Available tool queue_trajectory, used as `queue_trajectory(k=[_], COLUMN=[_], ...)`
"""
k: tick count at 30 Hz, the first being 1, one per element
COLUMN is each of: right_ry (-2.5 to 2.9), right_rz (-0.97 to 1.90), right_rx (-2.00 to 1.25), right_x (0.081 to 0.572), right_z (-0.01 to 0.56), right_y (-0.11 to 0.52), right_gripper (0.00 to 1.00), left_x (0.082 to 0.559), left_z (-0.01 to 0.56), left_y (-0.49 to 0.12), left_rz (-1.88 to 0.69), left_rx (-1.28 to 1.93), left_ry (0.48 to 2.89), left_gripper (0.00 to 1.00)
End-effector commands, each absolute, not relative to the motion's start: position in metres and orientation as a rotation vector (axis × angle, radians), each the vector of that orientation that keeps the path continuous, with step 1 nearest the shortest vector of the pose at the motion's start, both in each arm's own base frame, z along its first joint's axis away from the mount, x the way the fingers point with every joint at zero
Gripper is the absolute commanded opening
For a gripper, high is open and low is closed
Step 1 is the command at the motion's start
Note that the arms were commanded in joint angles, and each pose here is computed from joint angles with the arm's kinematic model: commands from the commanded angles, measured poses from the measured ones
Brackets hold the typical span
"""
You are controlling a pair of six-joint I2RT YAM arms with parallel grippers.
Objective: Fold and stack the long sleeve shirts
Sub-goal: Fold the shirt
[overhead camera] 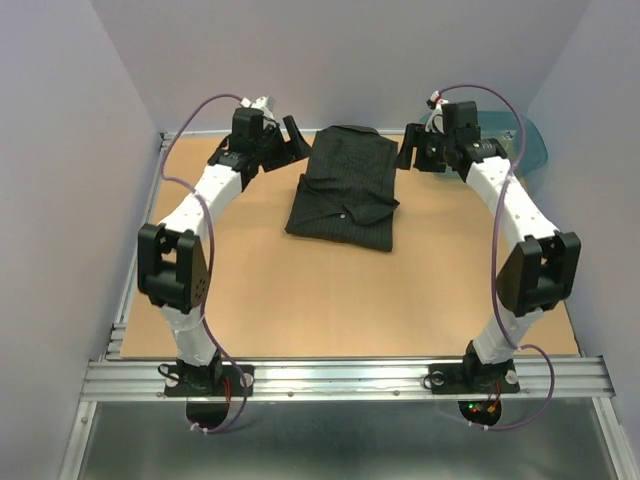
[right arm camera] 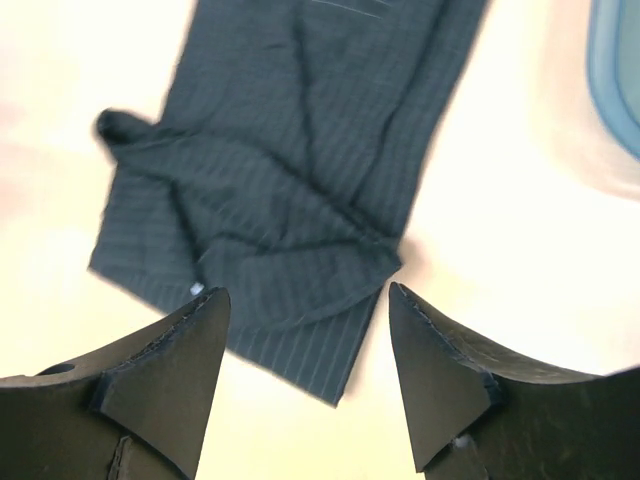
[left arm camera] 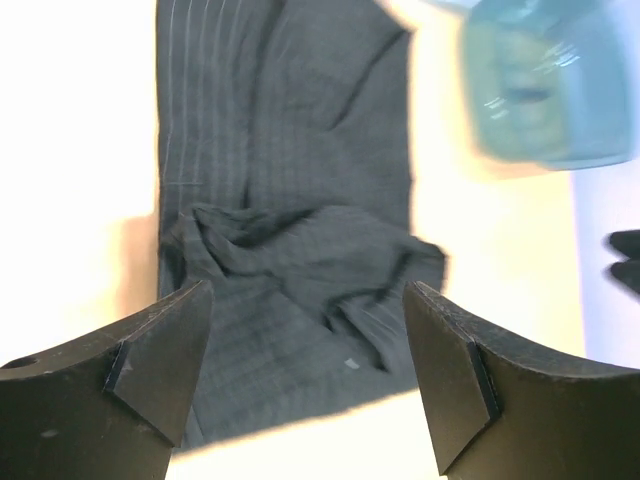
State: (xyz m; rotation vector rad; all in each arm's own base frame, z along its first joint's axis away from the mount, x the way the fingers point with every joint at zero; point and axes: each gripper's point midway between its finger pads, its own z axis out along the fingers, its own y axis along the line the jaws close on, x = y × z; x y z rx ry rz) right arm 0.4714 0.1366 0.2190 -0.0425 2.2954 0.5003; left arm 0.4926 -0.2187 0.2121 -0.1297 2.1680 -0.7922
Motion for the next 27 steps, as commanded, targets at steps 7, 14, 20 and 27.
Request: queue_trajectory(k=[7, 14, 20, 27], right_ry=[2.489, 2.534, 2.498, 2.409], right_rz=[0.536, 0.521, 0.544, 0.581], right_rx=[-0.091, -0.11, -0.098, -0.092], right_x=[0.407, 0.409, 0.445, 0.502], right_z=[0.125, 0.094, 0.094, 0.11], right_y=[0.166, 0.179, 0.193, 0.215], right_gripper=[0.63, 0.58, 0.55, 0.55], left_x=[0.395, 0.337, 0.31, 0.302], left_z=[0.215, 0.178, 0.153, 0.147], left_y=[-0.197, -0.187, -0.174, -0.172], left_rz=[-0.784, -0.779, -0.739, -0.741], left_rx=[-0.131, -0.117, -0.121, -0.13], left_ry=[2.148, 2.209, 2.248, 2.271], left_gripper=[0.87, 0.86, 0.86, 0.86])
